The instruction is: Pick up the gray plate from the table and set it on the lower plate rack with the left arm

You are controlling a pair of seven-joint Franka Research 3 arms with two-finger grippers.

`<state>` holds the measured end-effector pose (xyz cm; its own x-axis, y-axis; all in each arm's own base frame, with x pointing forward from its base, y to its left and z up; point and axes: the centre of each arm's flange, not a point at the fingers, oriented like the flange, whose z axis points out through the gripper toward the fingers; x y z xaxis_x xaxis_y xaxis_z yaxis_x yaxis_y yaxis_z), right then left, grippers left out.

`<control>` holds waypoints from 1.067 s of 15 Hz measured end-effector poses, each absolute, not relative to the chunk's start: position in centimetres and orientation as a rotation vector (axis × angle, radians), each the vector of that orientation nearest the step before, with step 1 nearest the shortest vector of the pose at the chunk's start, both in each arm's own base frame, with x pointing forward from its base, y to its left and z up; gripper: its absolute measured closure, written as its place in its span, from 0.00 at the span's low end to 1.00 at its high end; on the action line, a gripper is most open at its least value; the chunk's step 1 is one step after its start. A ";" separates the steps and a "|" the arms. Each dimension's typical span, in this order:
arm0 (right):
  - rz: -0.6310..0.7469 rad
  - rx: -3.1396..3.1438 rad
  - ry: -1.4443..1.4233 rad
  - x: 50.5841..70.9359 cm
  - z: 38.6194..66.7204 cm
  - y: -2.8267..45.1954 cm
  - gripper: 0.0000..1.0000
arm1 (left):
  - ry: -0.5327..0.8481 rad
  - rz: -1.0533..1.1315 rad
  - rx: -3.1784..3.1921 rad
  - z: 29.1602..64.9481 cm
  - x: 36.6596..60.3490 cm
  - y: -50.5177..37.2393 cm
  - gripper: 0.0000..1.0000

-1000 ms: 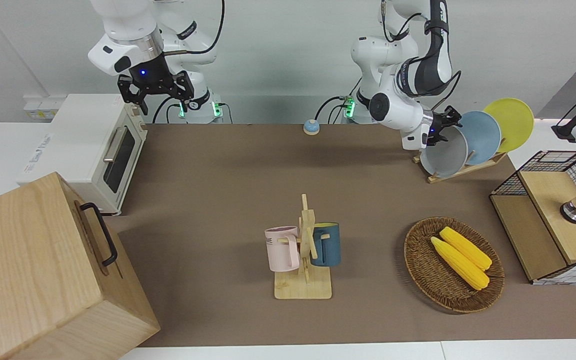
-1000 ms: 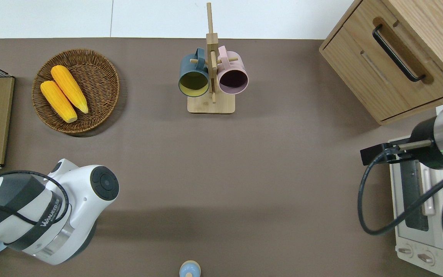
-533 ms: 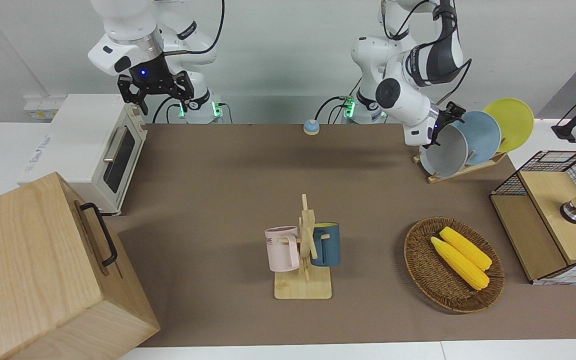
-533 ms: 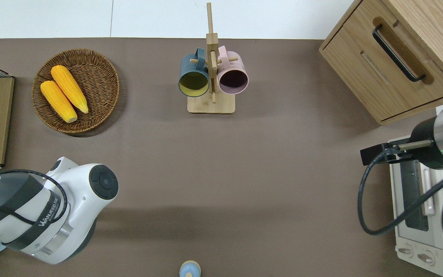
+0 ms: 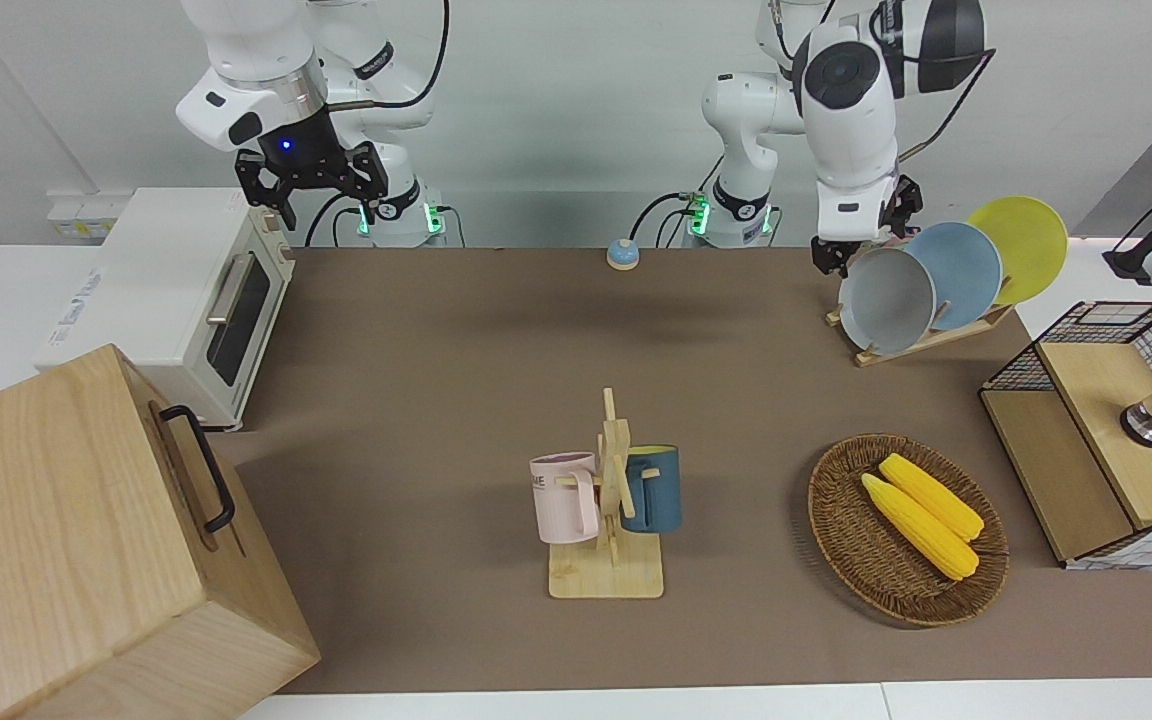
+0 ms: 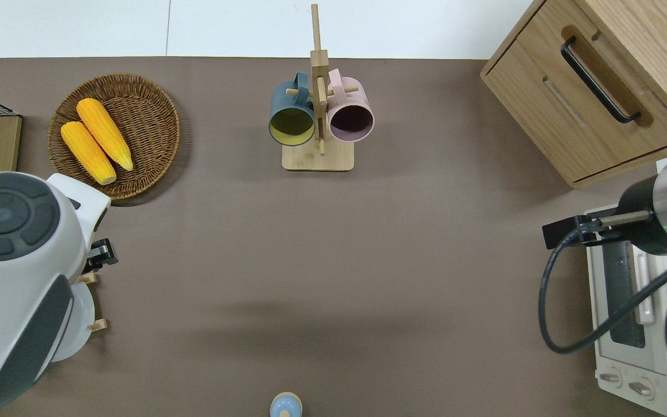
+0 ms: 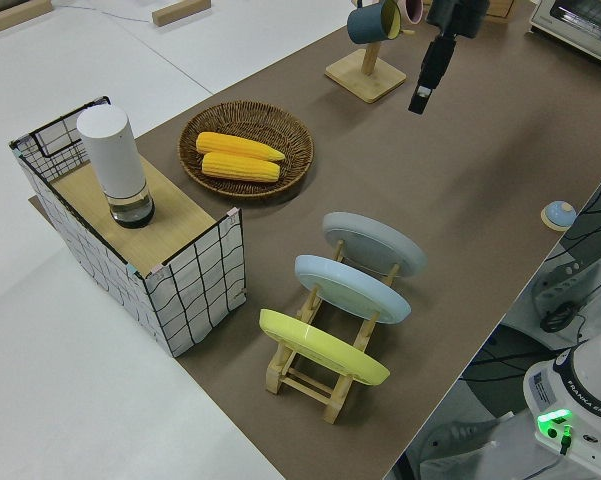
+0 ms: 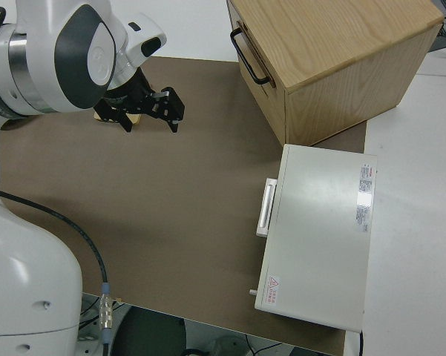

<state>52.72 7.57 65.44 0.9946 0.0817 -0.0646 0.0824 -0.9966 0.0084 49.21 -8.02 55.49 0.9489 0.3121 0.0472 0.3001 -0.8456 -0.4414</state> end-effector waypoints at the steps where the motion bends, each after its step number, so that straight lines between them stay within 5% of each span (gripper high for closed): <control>1: -0.101 3.126 0.129 52.7 65.4 7.6 0.01 | -0.421 0.050 -2.728 56.9 49.2 -8.5 0.01; 7: -0.101 3.126 0.129 52.7 65.4 7.6 0.01 | -0.087 0.033 -3.124 63.6 49.5 -9.8 0.01; 16: -0.101 3.126 0.129 52.7 65.4 7.6 0.01 | 0.157 0.014 -3.168 64.5 50.2 -5.5 0.00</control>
